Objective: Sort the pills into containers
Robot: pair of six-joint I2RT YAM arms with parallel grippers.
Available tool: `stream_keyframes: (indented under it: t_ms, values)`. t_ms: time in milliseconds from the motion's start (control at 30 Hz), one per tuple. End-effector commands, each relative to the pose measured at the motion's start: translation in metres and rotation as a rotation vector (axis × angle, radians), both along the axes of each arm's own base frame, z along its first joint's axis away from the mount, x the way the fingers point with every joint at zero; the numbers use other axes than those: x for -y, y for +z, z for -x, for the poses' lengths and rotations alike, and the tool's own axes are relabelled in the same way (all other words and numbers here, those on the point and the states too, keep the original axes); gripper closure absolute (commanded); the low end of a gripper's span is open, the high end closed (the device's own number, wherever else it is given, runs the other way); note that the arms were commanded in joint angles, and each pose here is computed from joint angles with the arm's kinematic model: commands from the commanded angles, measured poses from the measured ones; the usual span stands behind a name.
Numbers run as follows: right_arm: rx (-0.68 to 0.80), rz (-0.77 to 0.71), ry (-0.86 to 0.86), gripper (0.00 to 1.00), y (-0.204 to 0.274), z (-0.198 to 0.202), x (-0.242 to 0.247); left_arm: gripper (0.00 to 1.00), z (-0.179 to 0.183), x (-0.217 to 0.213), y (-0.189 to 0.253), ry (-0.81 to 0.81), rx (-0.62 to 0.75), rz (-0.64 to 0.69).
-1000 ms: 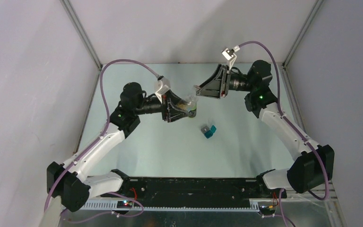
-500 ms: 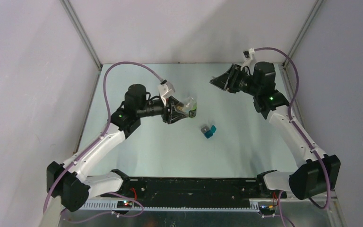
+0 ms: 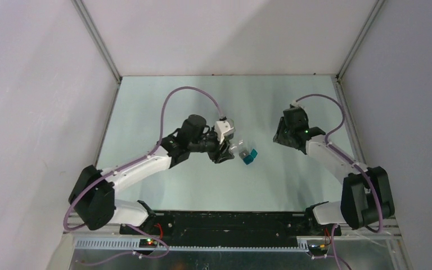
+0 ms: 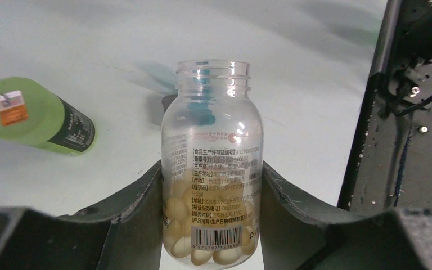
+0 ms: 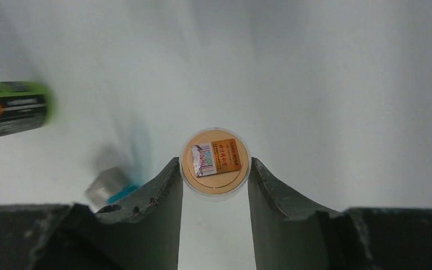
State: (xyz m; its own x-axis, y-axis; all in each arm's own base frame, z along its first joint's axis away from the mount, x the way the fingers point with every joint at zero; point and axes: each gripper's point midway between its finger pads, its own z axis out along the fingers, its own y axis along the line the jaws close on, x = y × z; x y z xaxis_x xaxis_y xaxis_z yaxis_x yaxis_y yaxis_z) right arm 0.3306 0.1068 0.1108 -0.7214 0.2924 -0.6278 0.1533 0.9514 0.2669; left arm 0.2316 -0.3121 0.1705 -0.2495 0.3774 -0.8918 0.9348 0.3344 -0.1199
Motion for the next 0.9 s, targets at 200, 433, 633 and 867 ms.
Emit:
stream_keyframes:
  t_ms: [200,433,633,867]
  values:
    - [-0.073,0.232,-0.126,0.63,-0.056,-0.002,0.02,1.0,-0.011,0.016,-0.029,0.001,0.038,-0.088]
    - [-0.123,0.271,-0.096,0.6,-0.087,-0.008,0.019,1.0,-0.011,0.018,-0.052,-0.013,0.021,-0.143]
    - [-0.154,0.228,-0.084,0.32,-0.091,-0.005,0.012,1.0,-0.011,0.019,-0.067,-0.029,0.028,-0.194]
    - [-0.142,0.151,-0.088,0.17,-0.068,-0.006,0.01,1.0,-0.012,0.018,-0.079,-0.033,0.023,-0.246]
